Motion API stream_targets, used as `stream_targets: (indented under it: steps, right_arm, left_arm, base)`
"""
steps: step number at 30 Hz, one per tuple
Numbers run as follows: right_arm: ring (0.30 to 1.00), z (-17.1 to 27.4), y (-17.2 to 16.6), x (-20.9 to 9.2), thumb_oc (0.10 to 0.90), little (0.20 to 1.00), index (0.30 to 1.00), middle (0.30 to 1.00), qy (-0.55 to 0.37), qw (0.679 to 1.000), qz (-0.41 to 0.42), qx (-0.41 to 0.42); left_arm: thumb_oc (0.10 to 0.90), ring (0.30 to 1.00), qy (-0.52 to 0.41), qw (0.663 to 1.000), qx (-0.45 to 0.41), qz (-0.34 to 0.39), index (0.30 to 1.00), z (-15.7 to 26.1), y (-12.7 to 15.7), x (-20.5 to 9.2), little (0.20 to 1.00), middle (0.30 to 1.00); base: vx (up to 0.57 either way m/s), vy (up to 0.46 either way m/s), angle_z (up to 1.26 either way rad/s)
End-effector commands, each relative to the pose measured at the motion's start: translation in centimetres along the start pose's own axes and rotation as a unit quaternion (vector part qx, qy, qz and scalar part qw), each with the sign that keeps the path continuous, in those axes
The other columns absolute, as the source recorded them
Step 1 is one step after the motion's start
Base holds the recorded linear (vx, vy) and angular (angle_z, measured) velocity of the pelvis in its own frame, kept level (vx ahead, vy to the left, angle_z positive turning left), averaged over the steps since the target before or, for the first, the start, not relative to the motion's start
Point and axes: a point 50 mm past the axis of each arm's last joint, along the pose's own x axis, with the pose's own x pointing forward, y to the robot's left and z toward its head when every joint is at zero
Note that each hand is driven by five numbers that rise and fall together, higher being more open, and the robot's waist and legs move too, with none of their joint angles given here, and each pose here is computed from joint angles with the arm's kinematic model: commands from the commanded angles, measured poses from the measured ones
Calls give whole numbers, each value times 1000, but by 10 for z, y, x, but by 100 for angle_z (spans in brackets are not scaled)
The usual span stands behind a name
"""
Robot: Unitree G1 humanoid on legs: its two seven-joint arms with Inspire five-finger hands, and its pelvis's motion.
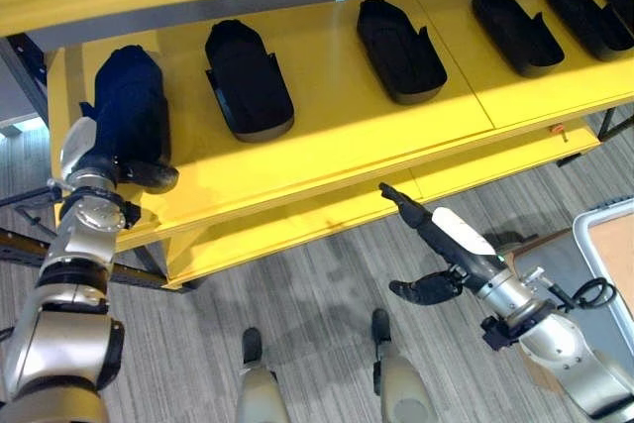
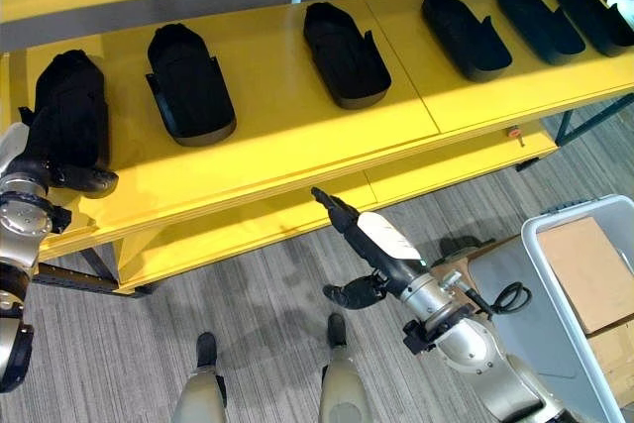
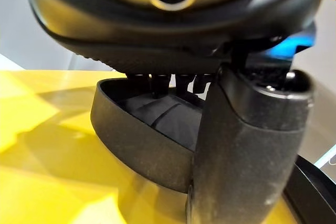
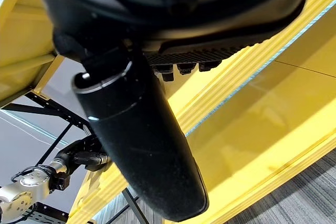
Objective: Move parts from the plastic box to the shelf.
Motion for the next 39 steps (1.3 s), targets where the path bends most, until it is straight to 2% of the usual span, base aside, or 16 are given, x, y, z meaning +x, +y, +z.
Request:
stream_targets:
  steps: [1,20,39]
  right_arm:
    - [1000,32,-38,5,900,1000,1000,1000,-101,991,-83,-18]
    - [1000,32,-39,3,900,1000,1000,1000,-98,992,-81,-22]
    - [1000,31,-39,5,900,1000,1000,1000,-93,992,-79,-25]
  left_arm:
    - [900,1000,246,952,169,71,1000,-117,78,-43,1000,1000]
    - [900,1000,274,945,162,77,1000,-133,82,-55,1000,1000]
    - [900,1000,314,938,121,79,1000,-154,72,-72,1000,1000]
  base:
    - [0,0,0]
    - [0,0,0]
    - [0,0,0]
